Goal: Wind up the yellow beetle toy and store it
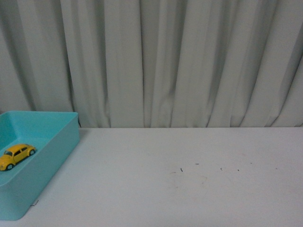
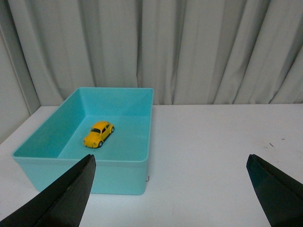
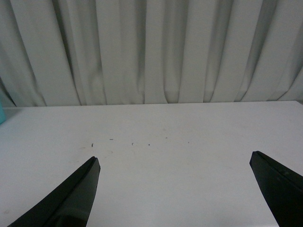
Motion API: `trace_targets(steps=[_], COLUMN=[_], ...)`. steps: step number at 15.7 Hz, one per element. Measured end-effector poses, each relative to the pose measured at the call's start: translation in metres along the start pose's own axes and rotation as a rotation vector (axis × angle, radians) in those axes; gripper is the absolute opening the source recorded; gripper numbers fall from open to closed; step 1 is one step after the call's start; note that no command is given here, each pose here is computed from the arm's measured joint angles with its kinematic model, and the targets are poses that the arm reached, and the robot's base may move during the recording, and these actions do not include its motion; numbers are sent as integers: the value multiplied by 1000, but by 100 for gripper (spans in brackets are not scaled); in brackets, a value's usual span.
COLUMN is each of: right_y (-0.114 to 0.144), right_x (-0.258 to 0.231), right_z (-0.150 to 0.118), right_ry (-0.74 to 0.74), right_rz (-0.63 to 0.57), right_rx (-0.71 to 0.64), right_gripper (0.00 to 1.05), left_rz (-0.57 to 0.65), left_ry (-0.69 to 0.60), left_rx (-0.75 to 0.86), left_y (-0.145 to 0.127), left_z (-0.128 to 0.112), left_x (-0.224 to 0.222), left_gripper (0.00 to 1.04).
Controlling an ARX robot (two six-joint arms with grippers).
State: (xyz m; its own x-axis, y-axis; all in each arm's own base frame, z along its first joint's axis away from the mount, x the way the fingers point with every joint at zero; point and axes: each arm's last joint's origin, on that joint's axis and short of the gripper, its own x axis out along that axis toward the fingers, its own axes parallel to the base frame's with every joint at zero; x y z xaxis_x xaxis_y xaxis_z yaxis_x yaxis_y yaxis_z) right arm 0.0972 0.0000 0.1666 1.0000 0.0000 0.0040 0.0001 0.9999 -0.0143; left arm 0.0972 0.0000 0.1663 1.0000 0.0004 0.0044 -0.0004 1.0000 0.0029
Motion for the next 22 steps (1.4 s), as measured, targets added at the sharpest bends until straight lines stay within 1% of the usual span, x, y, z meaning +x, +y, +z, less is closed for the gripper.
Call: trace_targets(steps=[22], right_y=[0], right_x=[0], right_z=[0], right_ry=[0], right_rz=[0], right_rx=[0], right_gripper=[98], left_rz=[0], left_ry=[0], left_rx=[0], left_y=[0], left_z=[0], left_x=[0], left_gripper=[98])
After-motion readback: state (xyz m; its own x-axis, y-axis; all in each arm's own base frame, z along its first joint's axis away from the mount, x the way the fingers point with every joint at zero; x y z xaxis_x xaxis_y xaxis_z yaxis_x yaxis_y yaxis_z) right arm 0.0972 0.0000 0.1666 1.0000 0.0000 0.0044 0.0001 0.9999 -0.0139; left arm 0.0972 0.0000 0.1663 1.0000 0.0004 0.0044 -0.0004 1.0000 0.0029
